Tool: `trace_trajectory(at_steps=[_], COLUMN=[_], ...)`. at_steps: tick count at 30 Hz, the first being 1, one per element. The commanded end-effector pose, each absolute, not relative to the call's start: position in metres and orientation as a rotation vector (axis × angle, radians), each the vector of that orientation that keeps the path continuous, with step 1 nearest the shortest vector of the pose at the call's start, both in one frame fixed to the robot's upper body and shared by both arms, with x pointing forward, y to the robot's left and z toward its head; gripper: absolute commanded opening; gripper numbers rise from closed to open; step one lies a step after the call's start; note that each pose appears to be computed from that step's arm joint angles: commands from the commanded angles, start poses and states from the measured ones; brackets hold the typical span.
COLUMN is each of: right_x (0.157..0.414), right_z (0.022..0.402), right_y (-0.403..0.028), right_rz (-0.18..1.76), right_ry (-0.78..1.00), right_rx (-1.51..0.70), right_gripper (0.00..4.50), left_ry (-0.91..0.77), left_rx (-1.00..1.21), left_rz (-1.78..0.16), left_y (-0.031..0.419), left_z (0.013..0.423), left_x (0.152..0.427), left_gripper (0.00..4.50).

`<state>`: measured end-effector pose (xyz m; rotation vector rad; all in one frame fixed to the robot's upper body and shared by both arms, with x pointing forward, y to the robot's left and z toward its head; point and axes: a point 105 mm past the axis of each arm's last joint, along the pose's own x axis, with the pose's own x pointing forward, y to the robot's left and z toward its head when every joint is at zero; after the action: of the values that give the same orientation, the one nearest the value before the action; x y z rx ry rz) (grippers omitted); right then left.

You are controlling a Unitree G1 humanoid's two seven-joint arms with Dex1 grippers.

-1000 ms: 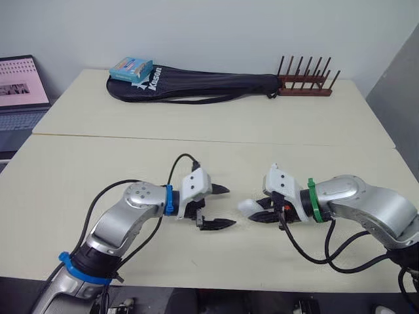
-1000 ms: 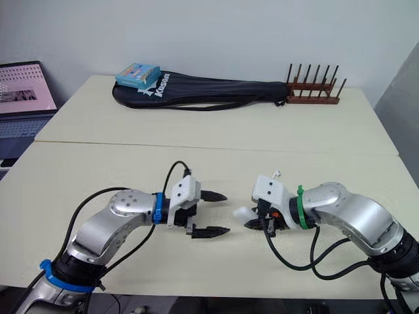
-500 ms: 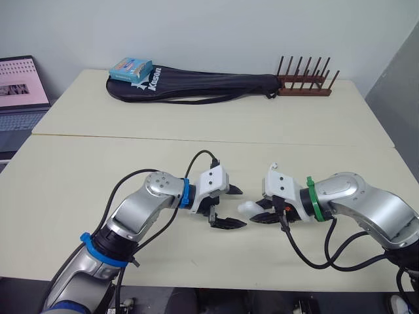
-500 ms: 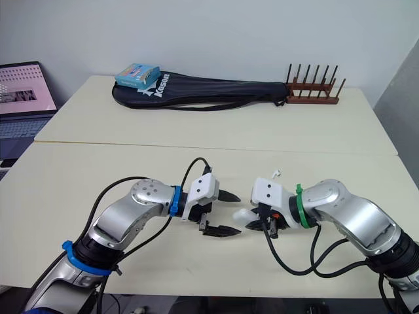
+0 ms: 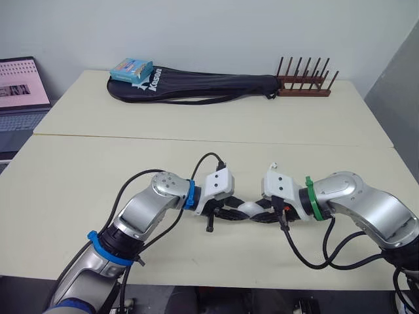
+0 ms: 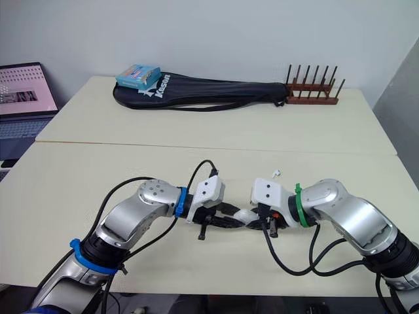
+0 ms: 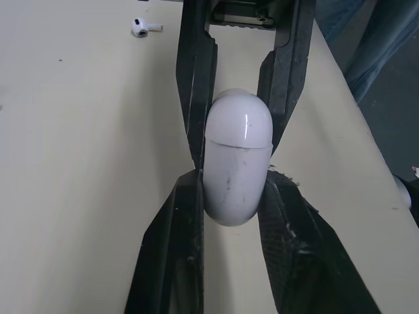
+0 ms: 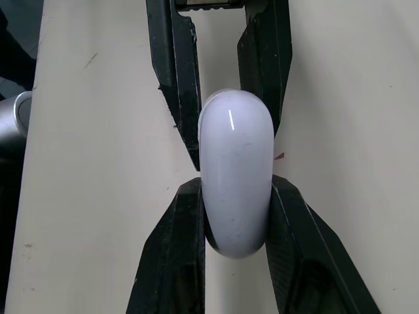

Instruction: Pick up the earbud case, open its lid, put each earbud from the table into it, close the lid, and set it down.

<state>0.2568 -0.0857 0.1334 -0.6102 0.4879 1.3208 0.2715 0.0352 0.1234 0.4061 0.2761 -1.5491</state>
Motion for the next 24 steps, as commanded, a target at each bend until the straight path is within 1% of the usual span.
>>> trace_trajectory(at_steps=[1, 4, 6, 9, 12, 13, 16, 19, 21, 24], right_x=[0.253, 0.253, 0.253, 0.257, 0.263, 0.264, 0.266, 0.258, 0.251, 0.246], right_z=[0.140, 0.142, 0.144, 0.149, 0.157, 0.161, 0.175, 0.183, 0.186, 0.183], right_y=[-0.080, -0.081, -0.082, -0.088, -0.095, -0.099, -0.107, -0.105, -0.098, -0.091], right_rz=[1.354, 1.367, 1.373, 1.366, 1.338, 1.333, 1.328, 1.379, 1.410, 1.424], right_ry=[0.439, 0.443, 0.444, 0.436, 0.419, 0.415, 0.357, 0.266, 0.203, 0.172], right_rx=[-0.631, -0.654, -0.676, -0.723, -0.766, -0.774, -0.822, -0.806, -0.775, -0.733], right_gripper=[0.82, 0.82, 1.57, 2.51, 3.66, 3.97, 4.01, 4.01, 4.01, 4.01], left_ry=[0.234, 0.245, 0.255, 0.273, 0.285, 0.283, 0.232, 0.168, 0.142, 0.100], left_rx=[0.416, 0.418, 0.422, 0.408, 0.361, 0.318, 0.153, -0.065, -0.119, -0.161], left_rz=[-1.556, -1.550, -1.544, -1.527, -1.504, -1.494, -1.476, -1.420, -1.386, -1.367], left_y=[0.028, 0.029, 0.031, 0.036, 0.043, 0.045, 0.052, 0.059, 0.062, 0.062], left_z=[0.130, 0.127, 0.123, 0.116, 0.111, 0.110, 0.111, 0.111, 0.107, 0.106], left_x=[0.268, 0.267, 0.267, 0.264, 0.263, 0.262, 0.256, 0.253, 0.252, 0.249], left_gripper=[0.75, 0.75, 0.75, 0.75, 0.75, 0.75, 0.75, 0.75, 0.75, 0.75])
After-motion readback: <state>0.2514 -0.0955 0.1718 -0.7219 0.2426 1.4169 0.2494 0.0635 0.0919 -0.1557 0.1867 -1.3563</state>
